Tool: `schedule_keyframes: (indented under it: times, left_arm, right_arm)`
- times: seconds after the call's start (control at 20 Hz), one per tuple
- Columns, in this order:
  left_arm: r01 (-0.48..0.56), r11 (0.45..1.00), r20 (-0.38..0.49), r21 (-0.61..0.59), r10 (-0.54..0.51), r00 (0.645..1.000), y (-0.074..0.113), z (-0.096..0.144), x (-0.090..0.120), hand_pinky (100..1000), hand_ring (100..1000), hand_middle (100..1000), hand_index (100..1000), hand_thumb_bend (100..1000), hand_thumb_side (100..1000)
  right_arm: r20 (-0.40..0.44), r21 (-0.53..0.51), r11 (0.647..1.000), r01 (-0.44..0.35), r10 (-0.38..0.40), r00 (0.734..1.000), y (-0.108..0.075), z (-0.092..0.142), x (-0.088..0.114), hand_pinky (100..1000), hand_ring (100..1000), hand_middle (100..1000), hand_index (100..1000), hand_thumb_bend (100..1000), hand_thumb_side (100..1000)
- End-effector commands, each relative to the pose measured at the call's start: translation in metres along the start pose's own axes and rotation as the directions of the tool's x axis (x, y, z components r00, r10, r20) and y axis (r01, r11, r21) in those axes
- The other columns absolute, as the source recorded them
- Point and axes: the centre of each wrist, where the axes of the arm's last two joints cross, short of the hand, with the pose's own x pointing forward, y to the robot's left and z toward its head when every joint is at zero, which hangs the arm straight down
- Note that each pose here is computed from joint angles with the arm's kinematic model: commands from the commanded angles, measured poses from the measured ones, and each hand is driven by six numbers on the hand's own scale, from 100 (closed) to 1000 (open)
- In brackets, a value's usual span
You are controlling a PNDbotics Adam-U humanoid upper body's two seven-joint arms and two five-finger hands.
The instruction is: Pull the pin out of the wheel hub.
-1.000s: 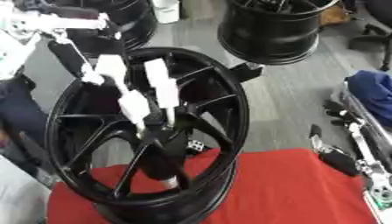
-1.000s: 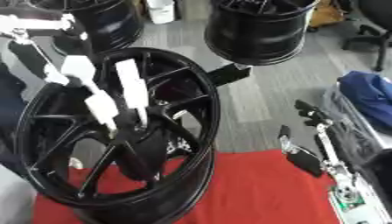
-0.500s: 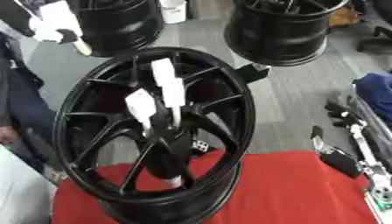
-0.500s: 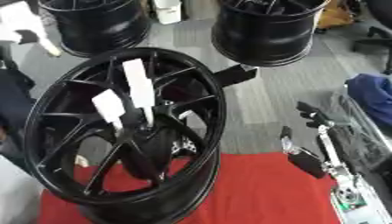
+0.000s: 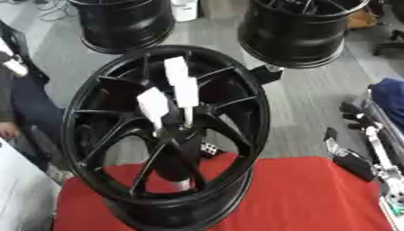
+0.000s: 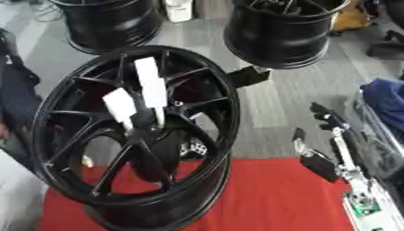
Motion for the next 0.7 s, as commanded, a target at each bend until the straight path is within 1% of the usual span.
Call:
schedule_keyframes:
  times: [0.05,0.2,0.25,0.3,0.35,0.4,0.45,0.5,0.6,0.7]
  left_arm:
    - [-0.004,1.0,-0.106,-0.019,0.002,0.994,-0.003,0.017,-0.018,641,503,444,562,375,172]
    - [-0.088,0.993,-0.204,-0.082,0.07,0.976,-0.04,0.023,-0.042,654,540,491,612,392,176]
    - [-0.111,0.989,-0.234,-0.094,0.086,0.968,-0.05,0.025,-0.048,677,606,567,683,463,231]
    - [-0.142,0.985,-0.27,-0.098,0.111,0.957,-0.063,0.027,-0.056,694,652,620,728,555,301]
    - [-0.173,0.981,-0.307,-0.089,0.138,0.942,-0.075,0.029,-0.063,723,711,700,785,699,422]
    - [-0.202,0.976,-0.338,-0.075,0.166,0.926,-0.088,0.031,-0.069,747,749,756,827,773,482]
    - [-0.228,0.972,-0.368,-0.055,0.193,0.91,-0.1,0.033,-0.074,790,809,822,878,842,542]
    - [-0.25,0.968,-0.396,-0.021,0.221,0.891,-0.112,0.035,-0.078,795,819,833,882,847,556]
    - [-0.288,0.955,-0.423,0.072,0.291,0.858,-0.133,0.038,-0.081,785,826,841,879,838,579]
    - [-0.303,0.944,-0.431,0.133,0.33,0.84,-0.144,0.04,-0.081,785,826,841,879,838,579]
  right_arm:
    - [0.007,-0.017,1.0,-0.012,0.012,1.0,-0.007,-0.002,0.0,784,855,851,950,100,460]
    - [0.006,-0.019,1.0,-0.011,0.012,1.0,-0.007,-0.002,0.0,784,855,852,951,100,460]
    - [0.006,-0.019,1.0,-0.011,0.011,1.0,-0.007,-0.002,0.0,784,855,852,951,100,461]
    - [0.006,-0.019,1.0,-0.01,0.01,1.0,-0.007,-0.002,0.001,784,855,852,951,100,463]
    - [0.005,-0.02,1.0,-0.009,0.009,1.0,-0.007,-0.002,0.001,784,855,852,951,100,463]
    - [0.005,-0.021,1.0,-0.008,0.008,1.0,-0.007,-0.002,0.001,784,855,852,951,100,464]
    - [0.005,-0.021,1.0,-0.006,0.006,1.0,-0.006,-0.002,0.001,784,856,852,951,100,464]
    - [0.004,-0.023,1.0,-0.005,0.006,1.0,-0.006,-0.003,0.001,784,856,852,951,100,464]
    - [0.001,-0.027,1.0,-0.004,0.004,1.0,-0.006,-0.003,0.001,785,856,852,951,100,465]
    - [0.001,-0.028,1.0,-0.004,0.004,1.0,-0.007,-0.003,0.002,785,856,852,951,100,465]
